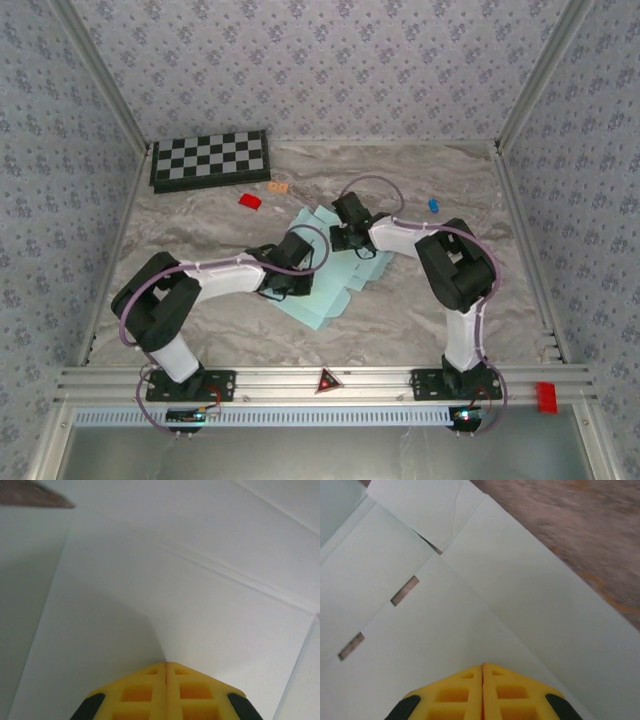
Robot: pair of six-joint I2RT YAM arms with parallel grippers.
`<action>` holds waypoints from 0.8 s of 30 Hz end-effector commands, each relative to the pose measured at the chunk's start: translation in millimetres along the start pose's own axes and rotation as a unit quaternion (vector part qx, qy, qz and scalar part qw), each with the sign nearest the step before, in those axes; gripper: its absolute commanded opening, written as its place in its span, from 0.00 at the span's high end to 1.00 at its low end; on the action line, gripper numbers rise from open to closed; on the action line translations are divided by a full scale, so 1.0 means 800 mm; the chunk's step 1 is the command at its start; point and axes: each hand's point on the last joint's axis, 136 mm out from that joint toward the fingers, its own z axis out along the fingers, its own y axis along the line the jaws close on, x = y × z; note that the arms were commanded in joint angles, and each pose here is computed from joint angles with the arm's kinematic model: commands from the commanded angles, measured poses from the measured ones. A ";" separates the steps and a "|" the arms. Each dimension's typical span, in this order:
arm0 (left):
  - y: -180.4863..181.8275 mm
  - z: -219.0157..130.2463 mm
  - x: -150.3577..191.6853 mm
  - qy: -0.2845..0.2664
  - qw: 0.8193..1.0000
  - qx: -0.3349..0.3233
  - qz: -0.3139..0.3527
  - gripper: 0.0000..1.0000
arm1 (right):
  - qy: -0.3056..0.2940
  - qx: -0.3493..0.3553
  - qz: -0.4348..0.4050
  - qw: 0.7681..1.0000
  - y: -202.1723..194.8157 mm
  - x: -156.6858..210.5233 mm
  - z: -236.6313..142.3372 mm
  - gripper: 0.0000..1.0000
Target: Fold the paper box
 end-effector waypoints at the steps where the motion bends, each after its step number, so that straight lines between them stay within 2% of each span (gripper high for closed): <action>1: -0.002 0.012 0.038 0.048 0.999 0.004 -0.012 1.00 | 0.060 -0.052 -0.035 0.996 0.041 0.036 0.013 0.91; 6: -0.022 0.003 0.034 0.047 0.999 0.025 -0.001 1.00 | 0.044 -0.062 -0.050 0.996 0.056 0.023 0.000 0.91; 10: -0.035 -0.020 0.012 0.021 0.999 0.029 0.019 0.98 | 0.020 -0.066 -0.045 0.997 0.057 0.003 -0.026 0.91; 14: -0.041 -0.049 -0.024 -0.015 0.999 0.023 0.036 0.84 | -0.004 -0.065 -0.029 0.997 0.052 -0.013 -0.051 0.91; 21: -0.033 -0.079 -0.099 -0.069 0.997 0.029 0.025 0.69 | -0.009 -0.048 0.015 0.999 0.028 -0.012 -0.055 0.95; 24: -0.021 -0.078 -0.130 -0.077 0.997 0.022 0.015 0.66 | 0.005 -0.051 0.026 0.998 0.025 0.009 -0.046 0.97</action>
